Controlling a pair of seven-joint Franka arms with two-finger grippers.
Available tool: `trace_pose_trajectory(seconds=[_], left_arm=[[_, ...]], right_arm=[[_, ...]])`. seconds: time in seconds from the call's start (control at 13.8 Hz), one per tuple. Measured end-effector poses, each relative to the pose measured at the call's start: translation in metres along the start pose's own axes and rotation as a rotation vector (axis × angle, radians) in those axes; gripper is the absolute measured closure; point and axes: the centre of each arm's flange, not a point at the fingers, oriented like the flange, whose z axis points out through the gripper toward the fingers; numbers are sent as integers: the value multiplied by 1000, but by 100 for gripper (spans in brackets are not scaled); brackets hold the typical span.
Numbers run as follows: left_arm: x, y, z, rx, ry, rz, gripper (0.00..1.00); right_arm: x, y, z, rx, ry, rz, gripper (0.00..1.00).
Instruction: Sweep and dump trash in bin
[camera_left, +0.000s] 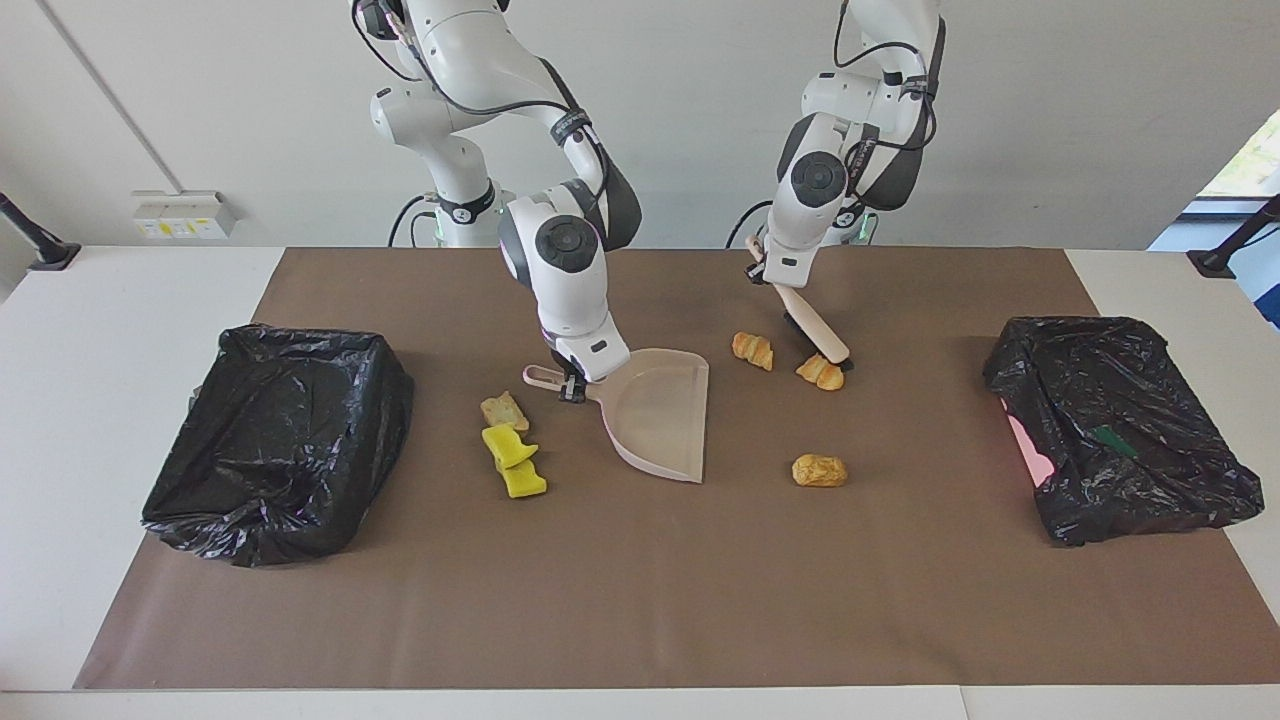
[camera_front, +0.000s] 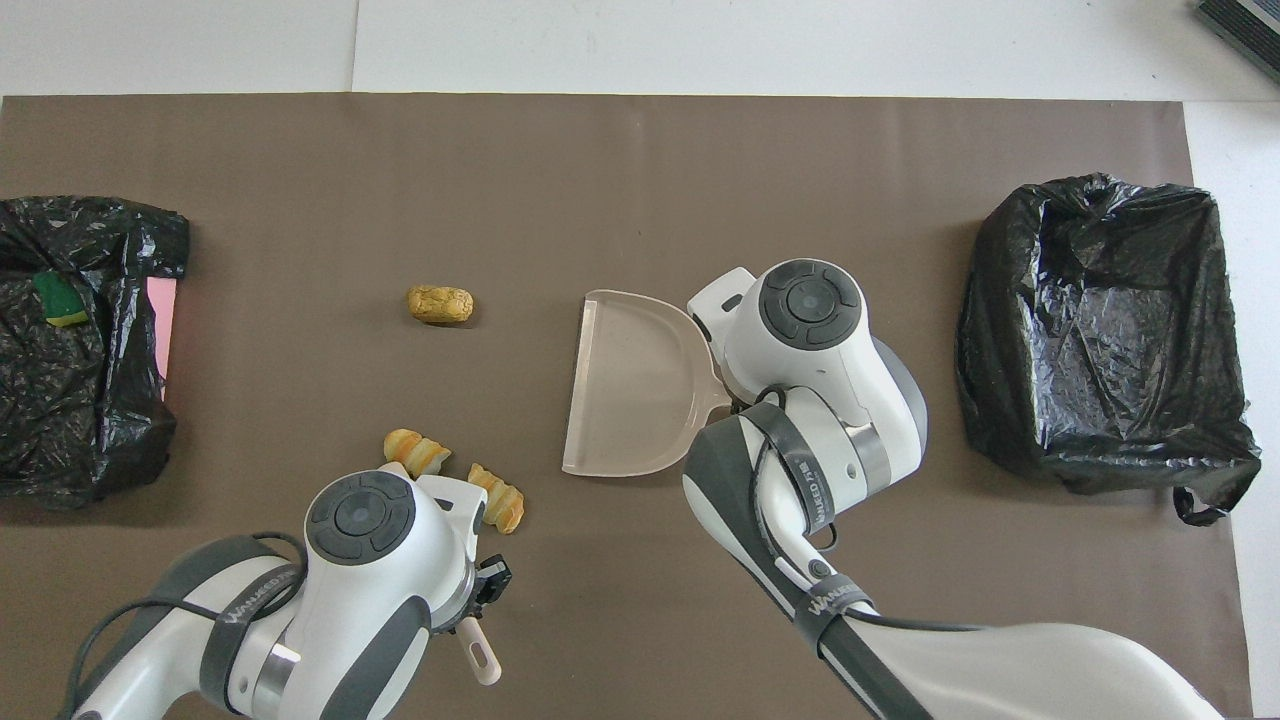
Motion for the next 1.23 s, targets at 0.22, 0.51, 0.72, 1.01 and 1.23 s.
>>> trace_pose_trajectory(seconds=[0.22, 0.51, 0.72, 1.01, 1.23], left_arm=[[-20, 19, -1, -90, -16, 6, 73], [-17, 26, -5, -153, 5, -4, 73], [-6, 31, -8, -207, 38, -18, 73], [2, 48, -17, -274, 39, 21, 73], [5, 59, -24, -307, 52, 139, 73]], right_arm=[[0, 0, 0, 1, 0, 1, 68], [-1, 0, 0, 1, 1, 2, 68], [-1, 0, 0, 1, 1, 2, 68], [-1, 0, 1, 1, 0, 2, 68], [-1, 0, 1, 1, 0, 2, 68]])
